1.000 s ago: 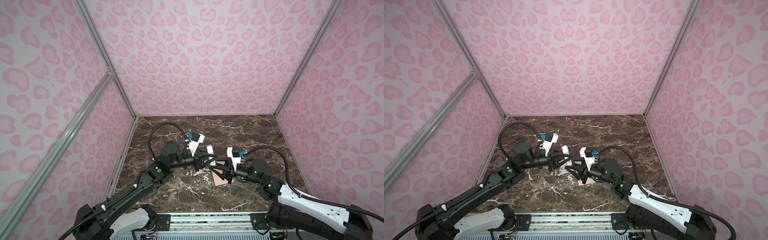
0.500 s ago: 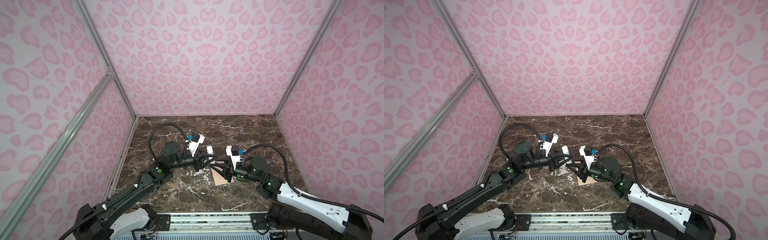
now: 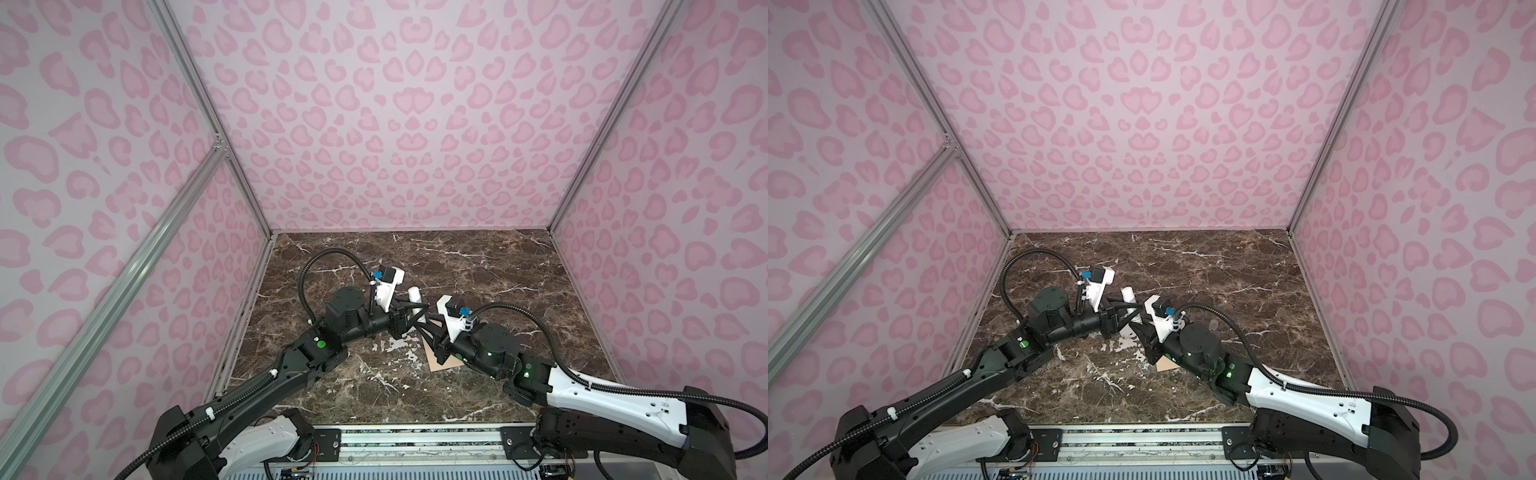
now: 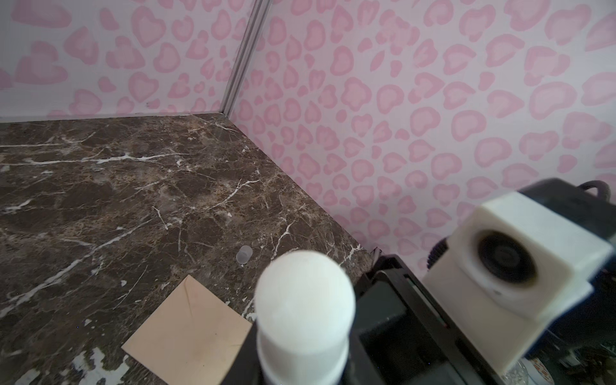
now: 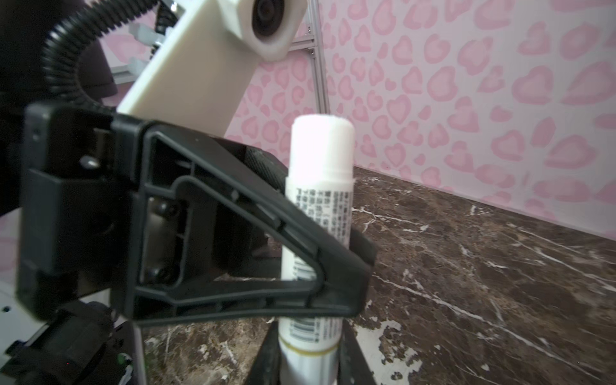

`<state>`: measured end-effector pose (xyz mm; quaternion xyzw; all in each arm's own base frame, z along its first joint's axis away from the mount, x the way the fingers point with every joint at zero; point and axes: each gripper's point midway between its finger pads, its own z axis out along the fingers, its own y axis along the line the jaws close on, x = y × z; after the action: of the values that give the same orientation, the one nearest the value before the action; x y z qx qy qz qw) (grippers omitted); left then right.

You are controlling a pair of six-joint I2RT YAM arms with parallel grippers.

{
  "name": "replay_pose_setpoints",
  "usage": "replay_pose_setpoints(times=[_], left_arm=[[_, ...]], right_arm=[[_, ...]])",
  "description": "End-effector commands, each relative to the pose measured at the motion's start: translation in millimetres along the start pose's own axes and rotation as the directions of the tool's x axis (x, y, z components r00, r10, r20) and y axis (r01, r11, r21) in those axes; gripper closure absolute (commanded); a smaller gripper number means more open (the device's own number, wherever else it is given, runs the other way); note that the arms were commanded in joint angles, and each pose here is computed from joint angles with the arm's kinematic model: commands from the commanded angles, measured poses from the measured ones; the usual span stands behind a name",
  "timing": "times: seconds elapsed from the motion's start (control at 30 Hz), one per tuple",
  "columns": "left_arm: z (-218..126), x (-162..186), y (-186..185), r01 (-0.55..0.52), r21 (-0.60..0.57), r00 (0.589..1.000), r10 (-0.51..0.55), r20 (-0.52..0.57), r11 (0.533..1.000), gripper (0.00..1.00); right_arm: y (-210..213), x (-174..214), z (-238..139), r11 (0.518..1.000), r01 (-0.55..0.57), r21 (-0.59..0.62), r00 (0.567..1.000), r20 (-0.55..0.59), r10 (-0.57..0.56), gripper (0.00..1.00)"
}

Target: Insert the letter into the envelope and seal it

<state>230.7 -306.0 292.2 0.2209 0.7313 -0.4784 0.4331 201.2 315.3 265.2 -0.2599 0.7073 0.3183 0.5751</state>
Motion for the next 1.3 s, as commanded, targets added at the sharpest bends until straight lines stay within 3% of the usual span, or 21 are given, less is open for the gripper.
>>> replay_pose_setpoints(times=[0.0, 0.3, 0.5, 0.63, 0.8, 0.93, 1.07, 1.27], left_arm=[[2, -2, 36, 0.028, -0.208, 0.999, -0.021, 0.038, 0.978, 0.96], [4, -1, 53, 0.064, -0.351, 0.993, -0.026, 0.113, 0.934, 0.96], [-1, -5, 60, 0.076, -0.393, 0.988, -0.017, 0.15, 0.916, 0.96], [-6, -8, 60, 0.053, -0.413, 0.99, 0.007, 0.143, 0.909, 0.96], [-15, -19, 54, 0.0, -0.402, 0.99, 0.057, 0.129, 0.916, 0.96], [-21, -27, 38, -0.014, -0.282, 0.989, 0.055, 0.139, 0.959, 0.96], [-28, -35, 13, -0.023, -0.084, 0.986, 0.037, 0.163, 0.996, 0.96], [-28, -26, -28, -0.075, 0.183, 0.991, 0.053, 0.123, 0.98, 0.96]], right_arm=[[15, -33, -1, 0.993, 0.097, 0.061, 0.986, 0.129, -0.104, 0.87], [41, -34, 7, 0.931, 0.189, 0.312, 0.964, 0.123, -0.236, 0.86], [53, -24, 12, 0.933, 0.205, 0.297, 0.967, 0.088, -0.241, 0.79], [43, -14, 3, 0.935, 0.201, 0.292, 0.972, 0.061, -0.229, 0.63], [33, 2, -8, 0.977, 0.173, 0.125, 0.984, 0.018, -0.176, 0.57], [18, 8, -21, 0.997, 0.071, -0.026, 0.997, 0.035, -0.07, 0.57], [8, 3, -32, 0.987, -0.003, -0.162, 0.998, 0.062, 0.014, 0.57], [3, -14, -43, 0.938, -0.111, -0.327, 0.981, 0.117, 0.157, 0.55]])
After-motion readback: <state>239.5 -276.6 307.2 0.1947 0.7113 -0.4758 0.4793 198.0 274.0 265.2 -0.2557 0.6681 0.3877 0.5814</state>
